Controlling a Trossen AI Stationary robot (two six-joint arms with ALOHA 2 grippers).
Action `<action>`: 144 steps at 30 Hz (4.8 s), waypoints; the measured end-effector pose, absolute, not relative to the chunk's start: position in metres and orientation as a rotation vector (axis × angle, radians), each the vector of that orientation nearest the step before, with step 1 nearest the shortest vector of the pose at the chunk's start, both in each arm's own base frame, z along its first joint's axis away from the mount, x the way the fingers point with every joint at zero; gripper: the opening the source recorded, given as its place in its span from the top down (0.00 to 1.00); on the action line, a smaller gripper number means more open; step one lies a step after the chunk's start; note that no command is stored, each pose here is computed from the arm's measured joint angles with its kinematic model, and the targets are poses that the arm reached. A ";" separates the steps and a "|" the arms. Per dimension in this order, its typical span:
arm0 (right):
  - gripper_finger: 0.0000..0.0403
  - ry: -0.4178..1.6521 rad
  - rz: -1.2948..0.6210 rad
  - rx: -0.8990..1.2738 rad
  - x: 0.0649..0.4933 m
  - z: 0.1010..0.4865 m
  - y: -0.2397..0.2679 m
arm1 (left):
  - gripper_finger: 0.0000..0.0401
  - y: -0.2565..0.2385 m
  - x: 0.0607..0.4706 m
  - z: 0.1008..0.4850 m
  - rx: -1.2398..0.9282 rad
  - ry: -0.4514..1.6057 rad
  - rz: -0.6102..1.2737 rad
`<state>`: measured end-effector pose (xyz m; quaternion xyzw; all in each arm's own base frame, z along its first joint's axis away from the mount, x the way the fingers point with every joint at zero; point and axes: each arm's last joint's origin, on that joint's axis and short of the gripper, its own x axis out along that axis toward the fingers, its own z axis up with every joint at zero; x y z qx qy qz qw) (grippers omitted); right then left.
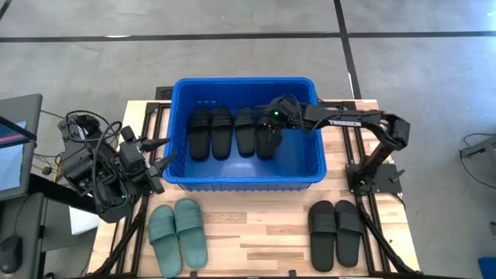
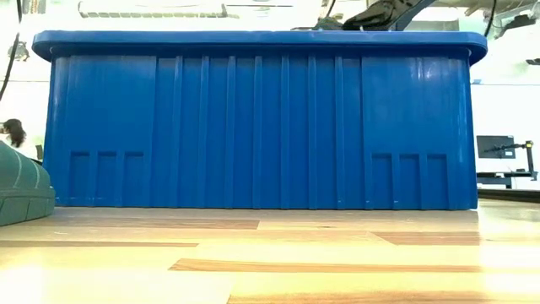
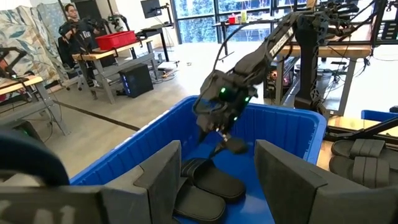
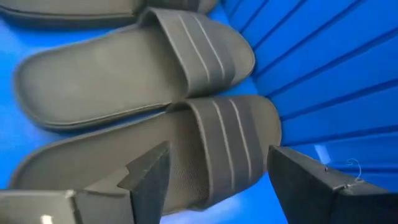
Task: Pick and place slides into bin
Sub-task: Put the green slide into the blue bin
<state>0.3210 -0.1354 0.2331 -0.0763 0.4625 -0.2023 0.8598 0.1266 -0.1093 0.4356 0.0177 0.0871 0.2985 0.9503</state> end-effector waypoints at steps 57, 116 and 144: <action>0.38 0.285 0.370 0.076 0.223 0.388 0.105 | 0.52 -0.207 0.172 0.306 -0.207 1.133 0.406; 0.38 0.237 0.273 0.072 0.243 0.386 0.092 | 0.53 -0.274 0.113 0.164 0.174 1.415 0.690; 0.38 0.236 0.248 0.075 0.246 0.386 0.085 | 1.00 -0.285 0.124 0.208 0.049 1.376 0.721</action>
